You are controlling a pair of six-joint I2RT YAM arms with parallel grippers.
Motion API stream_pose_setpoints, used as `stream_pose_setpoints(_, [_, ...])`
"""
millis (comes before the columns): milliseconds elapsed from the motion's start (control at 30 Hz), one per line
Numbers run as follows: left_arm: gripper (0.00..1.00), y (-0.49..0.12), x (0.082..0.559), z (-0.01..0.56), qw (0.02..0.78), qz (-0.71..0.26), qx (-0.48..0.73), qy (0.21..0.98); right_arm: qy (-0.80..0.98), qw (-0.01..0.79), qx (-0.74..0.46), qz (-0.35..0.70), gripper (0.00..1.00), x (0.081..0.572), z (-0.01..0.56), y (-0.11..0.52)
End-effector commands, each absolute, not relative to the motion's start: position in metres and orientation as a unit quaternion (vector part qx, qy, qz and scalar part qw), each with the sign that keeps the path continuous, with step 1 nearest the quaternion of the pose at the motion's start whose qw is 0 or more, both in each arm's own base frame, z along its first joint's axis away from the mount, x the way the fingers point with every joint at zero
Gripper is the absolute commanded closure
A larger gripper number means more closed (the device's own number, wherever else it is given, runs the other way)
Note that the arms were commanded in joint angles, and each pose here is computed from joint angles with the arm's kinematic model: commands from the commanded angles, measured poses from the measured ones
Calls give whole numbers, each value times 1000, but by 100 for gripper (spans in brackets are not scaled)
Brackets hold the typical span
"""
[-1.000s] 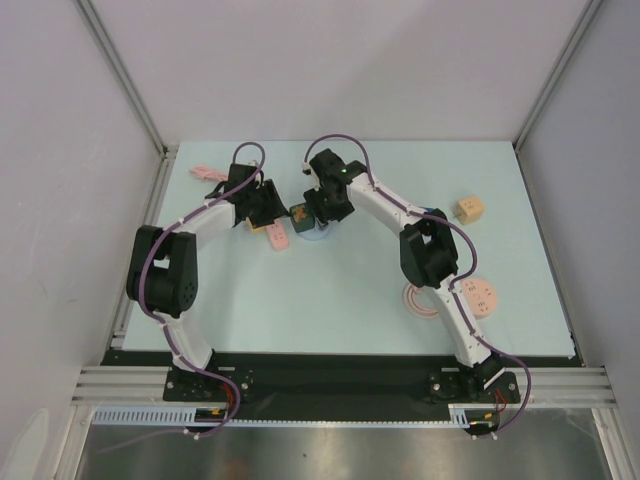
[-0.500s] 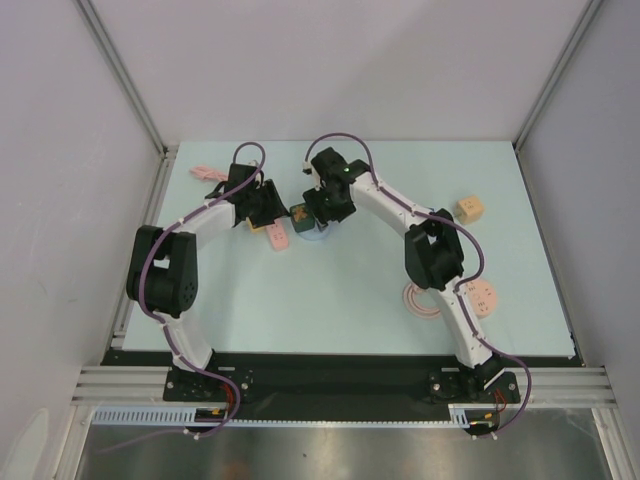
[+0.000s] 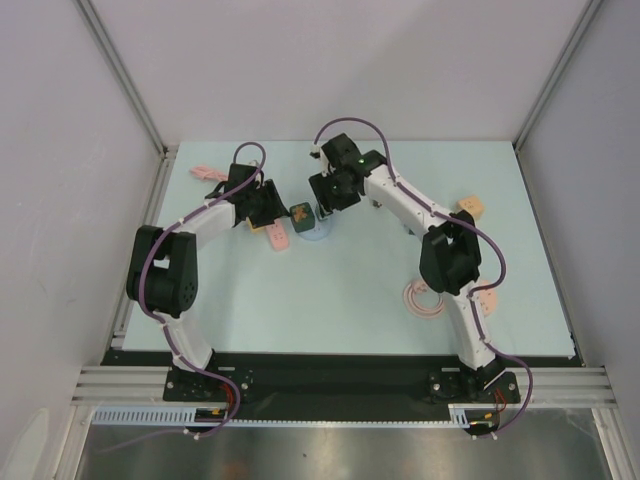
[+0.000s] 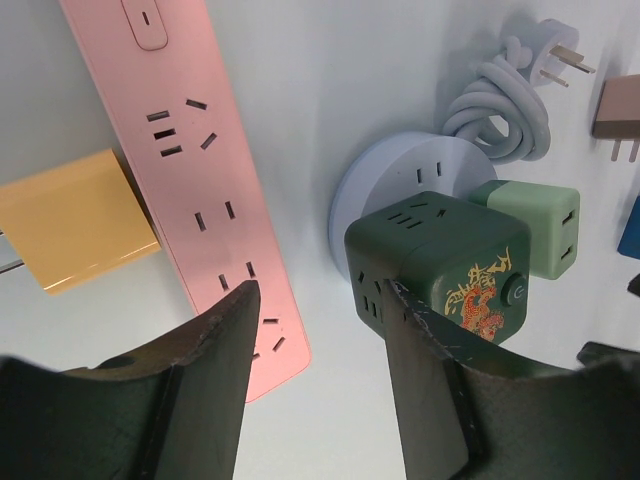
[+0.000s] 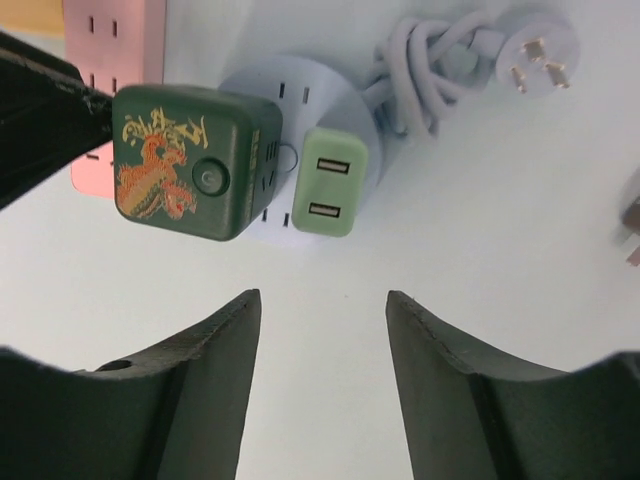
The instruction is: Insert the plug
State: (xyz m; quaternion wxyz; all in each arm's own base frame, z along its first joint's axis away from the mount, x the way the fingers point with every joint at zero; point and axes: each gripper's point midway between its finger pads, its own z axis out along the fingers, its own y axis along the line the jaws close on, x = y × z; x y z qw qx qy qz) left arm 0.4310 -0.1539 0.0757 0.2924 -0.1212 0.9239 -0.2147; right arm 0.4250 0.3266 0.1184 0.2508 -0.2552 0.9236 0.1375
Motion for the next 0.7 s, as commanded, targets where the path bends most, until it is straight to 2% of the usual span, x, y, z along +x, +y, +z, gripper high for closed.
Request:
stream_pose_setpoints(0, [42,-159,438,95,319,-229,-106,914,910,295,-242,164,42,441,148,334])
stream_pose_setpoints(233, [43,-161,437,92,314,-236,-107,913,905,299,-238,188,48,459,138,348])
stream_pose_setpoints(433, [42,-161,436,86,311,-235,-107,915,900,297,-230,222,48,467,132,359])
stream_pose_setpoints(667, [42,-161,436,85,310,-235,-106,915,906,299,-221,204,51,472,120,357])
